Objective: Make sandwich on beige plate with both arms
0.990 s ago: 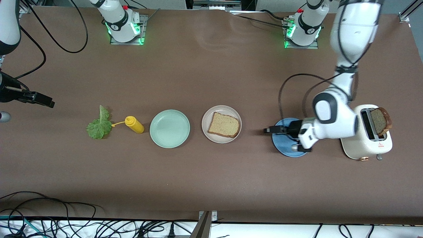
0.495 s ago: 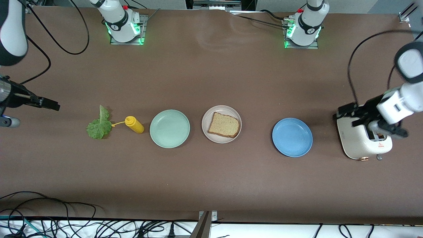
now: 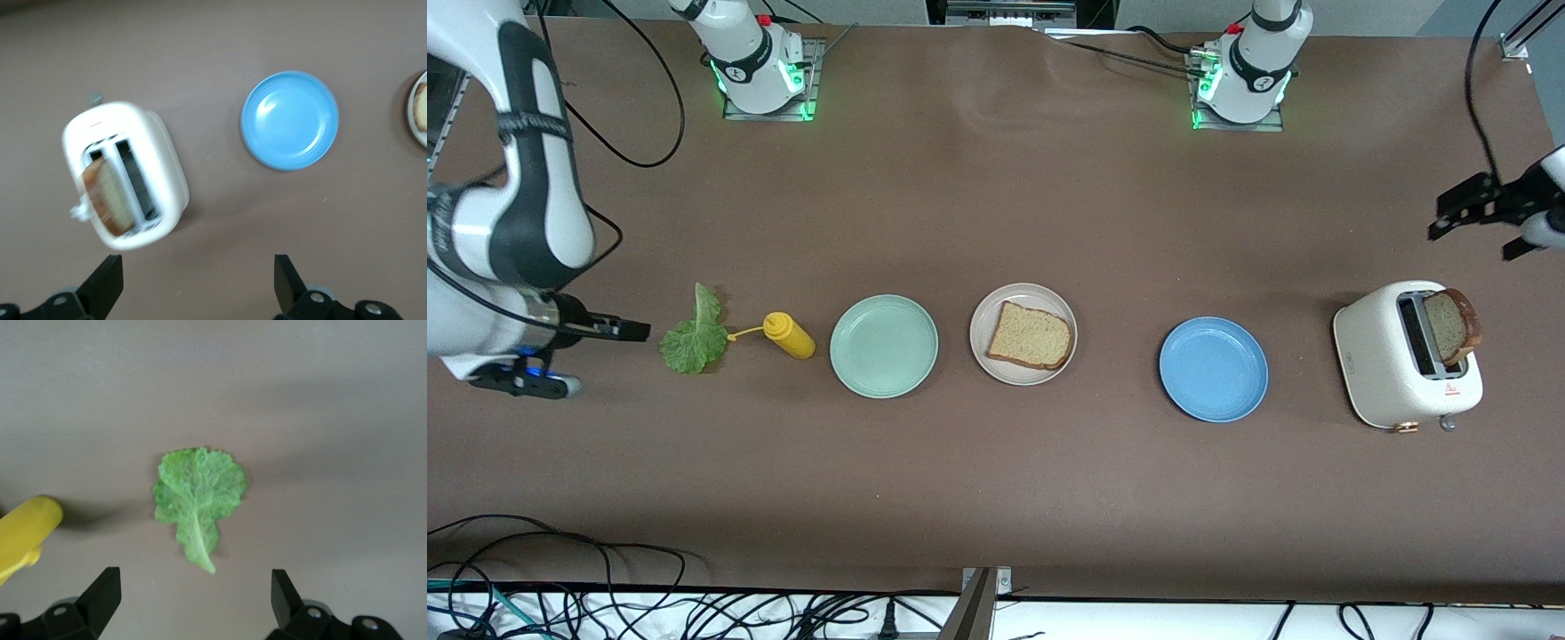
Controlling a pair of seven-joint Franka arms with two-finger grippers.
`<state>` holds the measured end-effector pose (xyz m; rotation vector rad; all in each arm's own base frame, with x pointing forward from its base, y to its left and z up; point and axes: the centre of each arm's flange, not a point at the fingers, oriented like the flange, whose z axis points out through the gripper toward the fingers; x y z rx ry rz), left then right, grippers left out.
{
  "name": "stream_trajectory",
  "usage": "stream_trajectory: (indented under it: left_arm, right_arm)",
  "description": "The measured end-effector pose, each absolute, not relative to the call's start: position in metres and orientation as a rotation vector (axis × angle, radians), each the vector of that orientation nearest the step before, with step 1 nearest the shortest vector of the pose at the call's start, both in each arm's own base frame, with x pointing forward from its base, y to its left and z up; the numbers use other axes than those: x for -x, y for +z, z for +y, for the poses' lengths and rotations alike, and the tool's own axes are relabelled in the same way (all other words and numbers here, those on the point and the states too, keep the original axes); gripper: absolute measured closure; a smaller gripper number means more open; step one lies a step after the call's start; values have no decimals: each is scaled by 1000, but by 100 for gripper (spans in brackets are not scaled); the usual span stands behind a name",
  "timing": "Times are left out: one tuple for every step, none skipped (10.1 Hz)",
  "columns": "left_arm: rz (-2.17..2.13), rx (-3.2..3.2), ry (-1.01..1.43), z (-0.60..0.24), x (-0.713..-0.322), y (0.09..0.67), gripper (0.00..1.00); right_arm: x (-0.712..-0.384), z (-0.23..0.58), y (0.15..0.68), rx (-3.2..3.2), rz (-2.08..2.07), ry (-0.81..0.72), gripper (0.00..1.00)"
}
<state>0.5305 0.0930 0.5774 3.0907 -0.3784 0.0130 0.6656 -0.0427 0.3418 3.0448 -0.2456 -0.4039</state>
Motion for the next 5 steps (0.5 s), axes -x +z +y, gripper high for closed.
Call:
stream_trajectory:
  left_arm:
    - [-339,-3098,-54,101,-517,586,0]
    - [-278,-3116,-117,103,-507,595,0]
    - [-209,-3134,-140,101,-503,604,0]
    - [-152,-3142,-145,97,-502,611,0]
    - [-110,-3146,-147,92,-503,613,0]
  right_arm:
    - [-667,-43,313,-3039,-242,-428,0]
    - [-664,-42,285,-3032,-239,-463,0]
    - [-658,-42,262,-3026,-236,-500,0]
    - [-649,-40,245,-3020,-233,-540,0]
    - [-641,-38,234,-3015,-230,-572,0]
